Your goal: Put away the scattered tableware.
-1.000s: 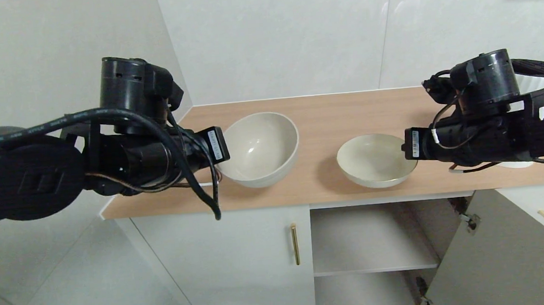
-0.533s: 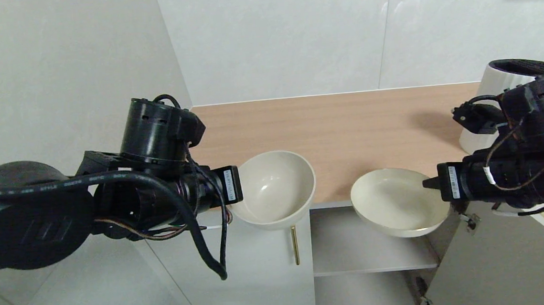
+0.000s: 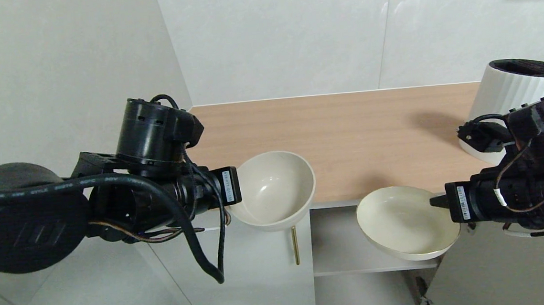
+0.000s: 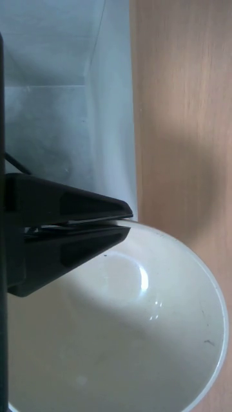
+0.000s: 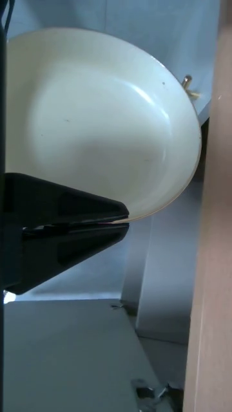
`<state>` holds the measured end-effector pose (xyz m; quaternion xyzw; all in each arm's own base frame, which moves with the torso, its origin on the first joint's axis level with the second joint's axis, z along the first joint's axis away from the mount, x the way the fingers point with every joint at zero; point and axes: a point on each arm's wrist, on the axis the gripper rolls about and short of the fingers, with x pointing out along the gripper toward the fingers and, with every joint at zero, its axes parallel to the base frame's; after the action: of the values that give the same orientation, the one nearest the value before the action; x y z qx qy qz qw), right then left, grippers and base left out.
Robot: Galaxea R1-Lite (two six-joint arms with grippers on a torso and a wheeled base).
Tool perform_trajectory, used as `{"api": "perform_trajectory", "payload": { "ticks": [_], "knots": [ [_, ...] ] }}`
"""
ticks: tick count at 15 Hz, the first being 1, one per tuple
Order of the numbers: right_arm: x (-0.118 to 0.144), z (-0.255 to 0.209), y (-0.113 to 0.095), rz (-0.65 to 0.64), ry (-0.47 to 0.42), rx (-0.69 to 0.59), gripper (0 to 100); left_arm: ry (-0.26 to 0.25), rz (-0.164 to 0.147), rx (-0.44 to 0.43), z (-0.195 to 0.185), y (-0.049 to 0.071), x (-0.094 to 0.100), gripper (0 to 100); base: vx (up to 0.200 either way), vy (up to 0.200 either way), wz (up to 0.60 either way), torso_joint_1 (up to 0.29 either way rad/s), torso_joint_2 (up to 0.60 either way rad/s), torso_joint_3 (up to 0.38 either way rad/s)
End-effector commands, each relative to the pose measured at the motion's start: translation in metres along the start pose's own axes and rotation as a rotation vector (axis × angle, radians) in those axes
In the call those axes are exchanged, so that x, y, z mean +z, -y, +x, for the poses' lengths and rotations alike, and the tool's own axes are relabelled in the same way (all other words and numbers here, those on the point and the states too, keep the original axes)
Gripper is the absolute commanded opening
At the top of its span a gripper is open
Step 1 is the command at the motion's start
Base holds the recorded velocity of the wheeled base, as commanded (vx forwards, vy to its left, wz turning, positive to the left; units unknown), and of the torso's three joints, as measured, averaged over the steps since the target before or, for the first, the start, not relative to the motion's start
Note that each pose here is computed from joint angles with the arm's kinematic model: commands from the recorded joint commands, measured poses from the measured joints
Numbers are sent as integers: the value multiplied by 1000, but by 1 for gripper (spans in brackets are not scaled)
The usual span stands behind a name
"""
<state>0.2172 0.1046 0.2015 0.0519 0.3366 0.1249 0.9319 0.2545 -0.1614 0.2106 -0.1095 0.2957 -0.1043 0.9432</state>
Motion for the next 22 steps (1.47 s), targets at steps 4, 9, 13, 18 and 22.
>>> {"api": "perform_trajectory", "payload": {
  "ticks": [4,9,13,18,22],
  "knots": [
    [-2,12,1,-1,-29,-19,0,-5,2,1,1,1,-1,0,-200,0,0,2,0,0],
    [-4,18,3,1,-48,-33,0,-6,5,1,2,1,-1,0,-80,0,0,0,1,1],
    [-2,21,5,10,-35,-41,0,-6,7,1,2,1,-1,0,0,0,0,0,0,0],
    [-3,23,5,10,-35,-41,0,-6,7,1,2,1,-1,0,0,0,0,0,0,0],
    [-4,24,5,8,-39,-43,0,-9,6,3,3,1,-2,0,0,0,0,-51,123,73]
  ]
}}
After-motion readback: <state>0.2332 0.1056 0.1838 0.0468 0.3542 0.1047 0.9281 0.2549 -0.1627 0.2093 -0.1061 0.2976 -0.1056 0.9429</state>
